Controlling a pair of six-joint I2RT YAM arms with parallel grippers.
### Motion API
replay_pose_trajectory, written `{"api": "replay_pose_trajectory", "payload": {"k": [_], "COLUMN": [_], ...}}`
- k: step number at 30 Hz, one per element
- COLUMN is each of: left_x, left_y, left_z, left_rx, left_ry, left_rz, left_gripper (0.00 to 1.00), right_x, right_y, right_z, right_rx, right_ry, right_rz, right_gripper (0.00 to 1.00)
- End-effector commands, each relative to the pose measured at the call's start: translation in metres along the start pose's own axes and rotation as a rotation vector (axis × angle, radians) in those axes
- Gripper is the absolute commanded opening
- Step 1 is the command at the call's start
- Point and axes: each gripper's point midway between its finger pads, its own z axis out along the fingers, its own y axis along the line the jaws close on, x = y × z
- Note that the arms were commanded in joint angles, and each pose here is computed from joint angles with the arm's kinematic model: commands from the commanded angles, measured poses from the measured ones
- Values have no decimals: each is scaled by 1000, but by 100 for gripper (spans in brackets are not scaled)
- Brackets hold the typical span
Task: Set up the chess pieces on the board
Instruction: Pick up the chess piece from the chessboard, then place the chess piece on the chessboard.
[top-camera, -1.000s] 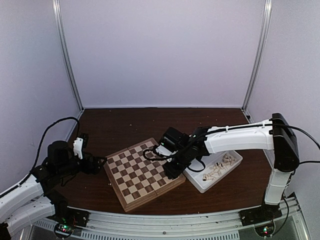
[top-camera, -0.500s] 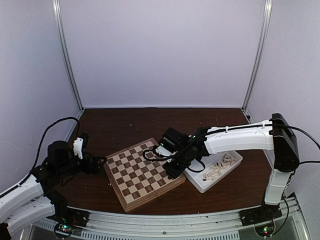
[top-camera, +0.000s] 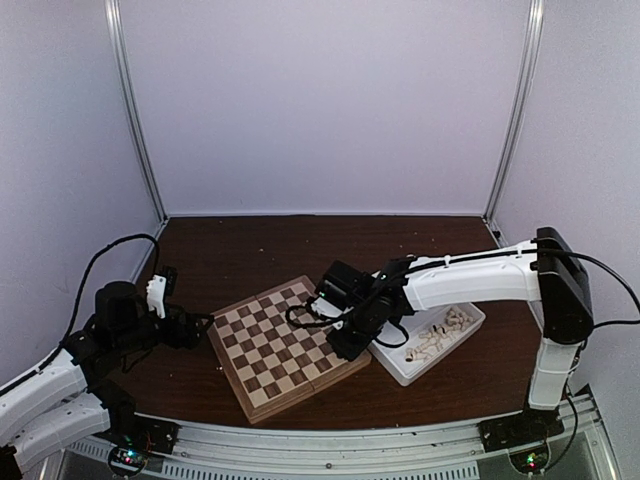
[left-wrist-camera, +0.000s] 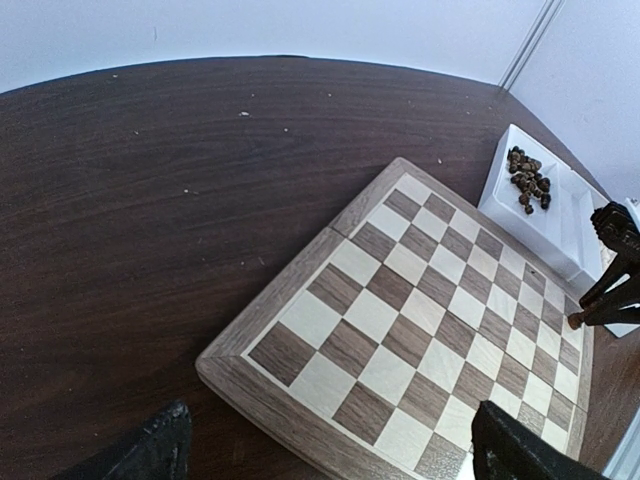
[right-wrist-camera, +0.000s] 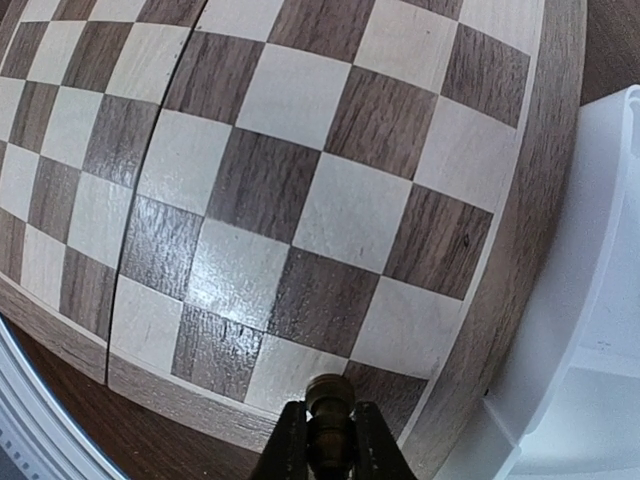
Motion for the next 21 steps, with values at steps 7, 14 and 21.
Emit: {"api": "replay_pose_trajectory", "payload": {"k": [7,14,21], "left_x": [-3,-3,-3], "left_y": [0,0,0], "left_z": [0,0,1], "left_rx": [-2,-3,-4], "left_ry": [-20,-17,-16], "left_rz": [0,0,0], "left_gripper": [98,98,98], "right_x": [-18,-39,-49], "right_y": [-13,-25,-27], "right_z": [-14,-14,-4], "right_rx": [103,177,156], "right_ry": [-58,-102,-109], "right_rz": [-12,-13,-4], "right_gripper": [8,8,7]}}
